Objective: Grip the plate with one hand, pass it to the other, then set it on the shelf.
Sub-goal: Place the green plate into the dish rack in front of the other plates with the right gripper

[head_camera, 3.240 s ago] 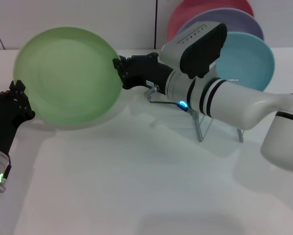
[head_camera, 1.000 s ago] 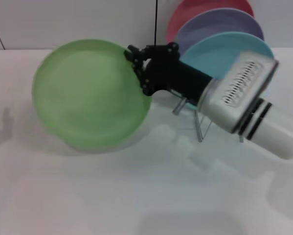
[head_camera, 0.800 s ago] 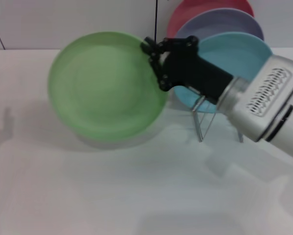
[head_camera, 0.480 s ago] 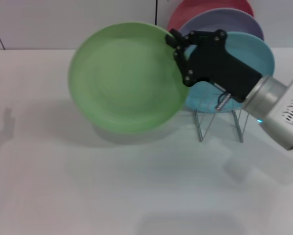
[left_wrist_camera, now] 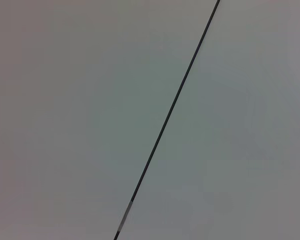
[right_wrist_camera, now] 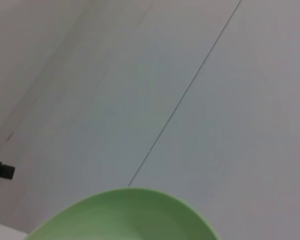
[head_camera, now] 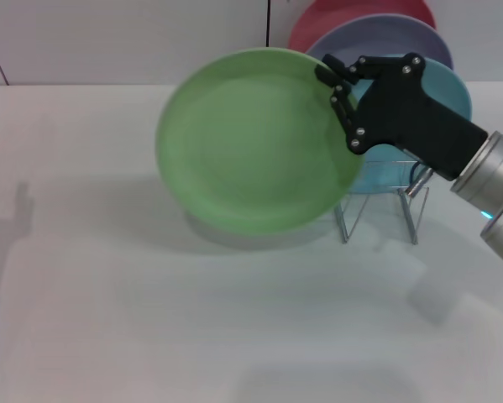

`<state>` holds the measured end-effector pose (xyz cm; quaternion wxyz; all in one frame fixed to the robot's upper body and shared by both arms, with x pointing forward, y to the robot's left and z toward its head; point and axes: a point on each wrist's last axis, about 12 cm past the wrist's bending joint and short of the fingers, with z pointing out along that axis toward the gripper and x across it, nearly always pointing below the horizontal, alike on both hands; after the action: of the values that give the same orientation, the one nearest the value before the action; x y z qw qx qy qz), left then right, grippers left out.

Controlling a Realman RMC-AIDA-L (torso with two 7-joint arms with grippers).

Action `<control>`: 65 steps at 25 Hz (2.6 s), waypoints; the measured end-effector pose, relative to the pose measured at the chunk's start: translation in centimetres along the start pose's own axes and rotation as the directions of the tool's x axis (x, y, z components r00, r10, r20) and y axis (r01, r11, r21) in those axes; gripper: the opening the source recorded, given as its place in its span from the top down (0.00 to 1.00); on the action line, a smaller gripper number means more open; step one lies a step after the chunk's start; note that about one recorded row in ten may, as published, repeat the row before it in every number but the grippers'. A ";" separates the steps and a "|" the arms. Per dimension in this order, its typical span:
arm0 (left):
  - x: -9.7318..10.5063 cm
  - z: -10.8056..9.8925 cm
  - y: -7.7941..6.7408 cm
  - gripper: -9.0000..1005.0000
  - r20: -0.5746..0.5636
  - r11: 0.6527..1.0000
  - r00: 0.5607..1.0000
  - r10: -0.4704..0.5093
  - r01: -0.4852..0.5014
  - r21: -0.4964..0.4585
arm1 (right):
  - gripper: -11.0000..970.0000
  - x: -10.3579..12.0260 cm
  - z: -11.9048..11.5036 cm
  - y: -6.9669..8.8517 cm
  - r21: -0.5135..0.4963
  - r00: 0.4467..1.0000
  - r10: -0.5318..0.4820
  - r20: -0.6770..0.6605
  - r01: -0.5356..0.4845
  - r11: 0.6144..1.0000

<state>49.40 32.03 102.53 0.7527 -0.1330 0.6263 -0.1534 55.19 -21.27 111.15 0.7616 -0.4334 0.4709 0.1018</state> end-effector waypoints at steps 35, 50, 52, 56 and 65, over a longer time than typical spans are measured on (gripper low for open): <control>0.2 -1.2 -1.2 0.44 0.023 0.992 0.993 -0.114 0.112 0.062 | 0.95 -4.6 -1.0 -4.7 -0.076 0.895 -0.447 0.016 0.447 0.892; 0.4 -1.7 -1.6 0.44 0.022 0.989 0.990 -0.136 0.134 0.062 | 0.95 -5.2 -3.0 -5.8 -0.094 0.837 -0.545 -0.044 0.539 0.837; 0.4 -1.7 -1.6 0.44 0.022 0.989 0.990 -0.136 0.134 0.063 | 0.95 -5.2 -3.2 -5.9 -0.097 0.832 -0.553 -0.050 0.547 0.832; 0.4 -1.6 -1.7 0.44 0.026 0.989 0.990 -0.136 0.134 0.067 | 0.95 -5.4 -3.4 -6.2 -0.109 0.814 -0.578 -0.061 0.570 0.814; 0.5 -1.7 -1.9 0.44 0.024 0.987 0.989 -0.145 0.143 0.068 | 0.95 -5.3 -3.4 -6.5 -0.147 0.781 -0.619 -0.077 0.606 0.782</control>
<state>47.67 30.11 102.54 0.7526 -0.1554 0.5987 -0.2260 53.81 -26.43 118.46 0.6974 -0.6109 0.3429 -0.1510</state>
